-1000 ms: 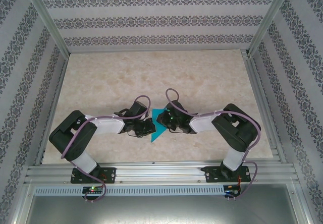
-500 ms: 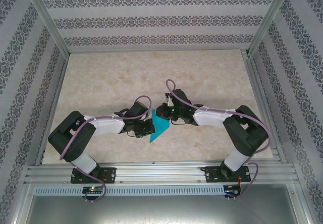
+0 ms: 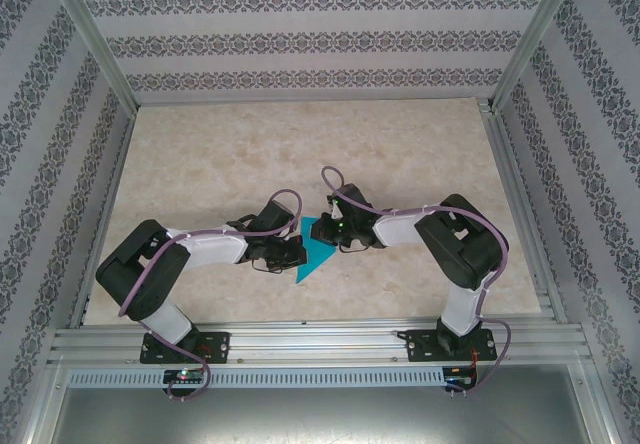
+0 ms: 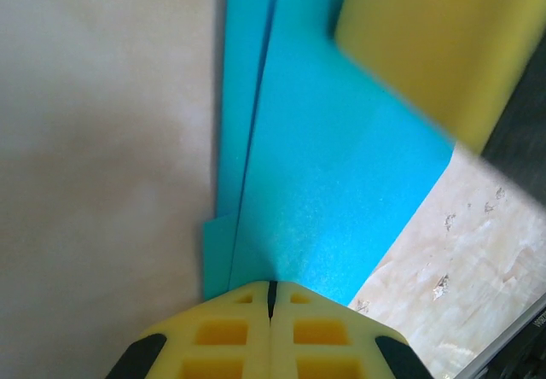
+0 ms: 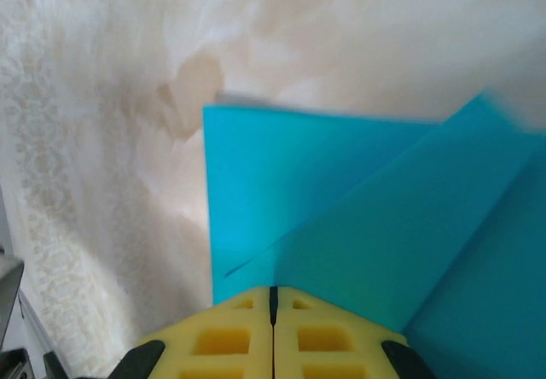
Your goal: Fold a paper plane with a square sheet of paper (pick it up from the middle)
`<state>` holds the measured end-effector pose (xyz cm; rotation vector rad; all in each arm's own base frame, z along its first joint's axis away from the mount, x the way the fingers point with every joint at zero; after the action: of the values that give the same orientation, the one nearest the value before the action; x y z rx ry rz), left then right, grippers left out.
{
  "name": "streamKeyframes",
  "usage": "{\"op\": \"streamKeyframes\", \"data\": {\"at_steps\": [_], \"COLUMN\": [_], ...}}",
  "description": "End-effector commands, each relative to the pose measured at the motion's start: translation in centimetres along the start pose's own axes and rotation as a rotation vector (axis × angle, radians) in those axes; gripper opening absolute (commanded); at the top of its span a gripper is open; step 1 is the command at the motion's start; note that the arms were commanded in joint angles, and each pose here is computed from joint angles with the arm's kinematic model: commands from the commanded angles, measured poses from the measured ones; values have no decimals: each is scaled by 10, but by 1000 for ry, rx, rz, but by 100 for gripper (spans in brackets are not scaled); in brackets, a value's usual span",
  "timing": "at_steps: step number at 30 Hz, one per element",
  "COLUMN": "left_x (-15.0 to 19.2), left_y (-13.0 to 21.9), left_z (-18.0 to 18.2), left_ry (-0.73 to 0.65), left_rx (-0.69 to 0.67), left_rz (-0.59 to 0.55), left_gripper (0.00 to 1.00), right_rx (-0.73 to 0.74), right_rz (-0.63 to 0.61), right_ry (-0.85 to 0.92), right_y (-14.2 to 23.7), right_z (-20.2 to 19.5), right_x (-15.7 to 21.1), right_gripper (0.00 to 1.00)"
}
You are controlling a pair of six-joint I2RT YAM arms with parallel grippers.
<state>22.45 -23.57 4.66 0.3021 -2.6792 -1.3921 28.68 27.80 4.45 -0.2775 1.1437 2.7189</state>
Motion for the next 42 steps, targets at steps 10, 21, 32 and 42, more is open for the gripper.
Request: {"op": "streamKeyframes", "data": {"at_steps": [10, 21, 32, 42], "left_x": [43, 39, 35, 39], "left_y": [-6, -2, -3, -2], "left_z": [95, 87, 82, 87], "left_ry": [52, -3, -10, -11], "left_rx": [-385, -379, -366, -379], "left_rz": [125, 125, 115, 125], "left_gripper": [3, 3, 4, 4], "right_rx": [76, -21, -55, 117], "right_rz": [-99, -141, -18, -68], "right_ry": [-67, 54, 53, -17], "right_y": [23, 64, 9, 8], "right_z": [-53, 5, 19, -45], "right_x": [-63, -68, 5, -8], "right_gripper": [9, 10, 7, 7]}}
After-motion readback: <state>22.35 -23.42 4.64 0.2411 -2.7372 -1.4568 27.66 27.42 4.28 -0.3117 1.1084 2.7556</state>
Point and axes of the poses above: each hand's point on the last joint's axis, 136 mm out from that joint toward the fingers, its own y axis back along the fingers, its own z axis along the line the jaws close on, x = y × z, the point moved 4 cm from there along y, back along the fingers, and after that the axes turned 7 degrees about y, right-handed, at the moved point
